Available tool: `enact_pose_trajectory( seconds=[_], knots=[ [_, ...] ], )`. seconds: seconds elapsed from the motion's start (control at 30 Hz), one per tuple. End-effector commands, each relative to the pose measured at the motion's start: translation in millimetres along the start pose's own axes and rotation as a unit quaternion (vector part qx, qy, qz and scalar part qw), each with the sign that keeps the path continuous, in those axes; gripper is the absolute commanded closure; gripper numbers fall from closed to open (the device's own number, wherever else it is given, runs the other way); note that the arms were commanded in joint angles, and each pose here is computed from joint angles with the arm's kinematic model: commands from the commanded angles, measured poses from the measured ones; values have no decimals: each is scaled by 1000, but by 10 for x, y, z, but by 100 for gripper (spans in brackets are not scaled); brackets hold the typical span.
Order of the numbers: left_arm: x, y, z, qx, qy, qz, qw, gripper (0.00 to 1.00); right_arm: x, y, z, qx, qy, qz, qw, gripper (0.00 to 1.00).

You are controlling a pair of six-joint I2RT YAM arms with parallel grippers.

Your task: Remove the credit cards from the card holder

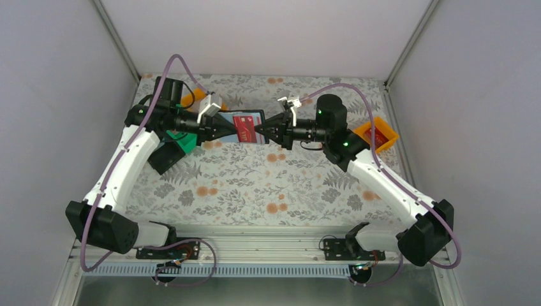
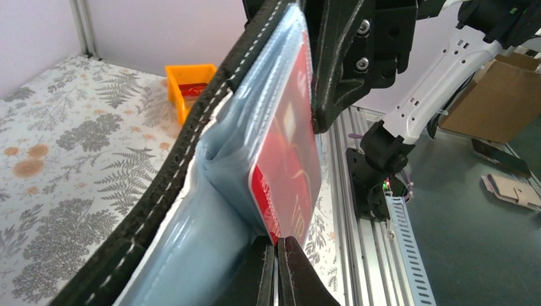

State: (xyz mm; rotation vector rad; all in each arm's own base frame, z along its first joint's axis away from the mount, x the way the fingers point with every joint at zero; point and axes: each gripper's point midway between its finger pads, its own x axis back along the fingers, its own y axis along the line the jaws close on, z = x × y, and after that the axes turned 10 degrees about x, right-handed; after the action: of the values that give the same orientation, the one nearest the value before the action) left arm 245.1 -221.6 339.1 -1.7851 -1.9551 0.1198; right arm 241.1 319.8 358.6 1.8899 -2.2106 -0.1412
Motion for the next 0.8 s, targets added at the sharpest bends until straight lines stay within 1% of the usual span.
enact_pose_trajectory(
  seconds=[0.0, 0.07, 0.17, 0.2, 0.3, 0.33, 0.4, 0.5, 0.53, 0.57, 0.63, 0.77],
  knots=[
    [43, -98, -140, -41, -25, 14, 999, 98, 60, 138, -223, 26, -18, -24, 999, 94],
    [37, -97, -164, -45, -30, 19, 998, 96, 48, 149, -230, 26, -20, -30, 999, 96],
    [38, -134, -198, -46, -37, 31, 998, 78, 42, 171, -241, 26, -24, -41, 999, 96],
    [38, -142, -209, -45, -40, 35, 998, 75, 41, 184, -245, 28, -25, -45, 998, 96],
    [29, -136, -220, -43, -42, 38, 997, 73, 35, 195, -244, 28, -24, -51, 998, 96],
    [28, -133, -219, -43, -42, 38, 997, 73, 34, 204, -245, 28, -24, -53, 998, 96],
    [23, -156, -223, -43, -43, 45, 997, 78, 40, 223, -248, 30, -24, -57, 998, 96],
    [23, -219, -233, -43, -47, 64, 996, 90, 45, 227, -247, 32, -24, -56, 998, 96],
    [30, -241, -236, -45, -48, 68, 996, 95, 51, 234, -254, 33, -24, -56, 998, 96],
    [37, -265, -236, -48, -48, 71, 995, 97, 54, 233, -259, 35, -25, -54, 998, 96],
    [51, -299, -222, -53, -45, 72, 995, 98, 62, 221, -257, 36, -24, -47, 998, 96],
    [96, -311, -173, -36, -41, 73, 996, 98, 111, 166, -245, 38, -21, -30, 999, 96]
  ],
)
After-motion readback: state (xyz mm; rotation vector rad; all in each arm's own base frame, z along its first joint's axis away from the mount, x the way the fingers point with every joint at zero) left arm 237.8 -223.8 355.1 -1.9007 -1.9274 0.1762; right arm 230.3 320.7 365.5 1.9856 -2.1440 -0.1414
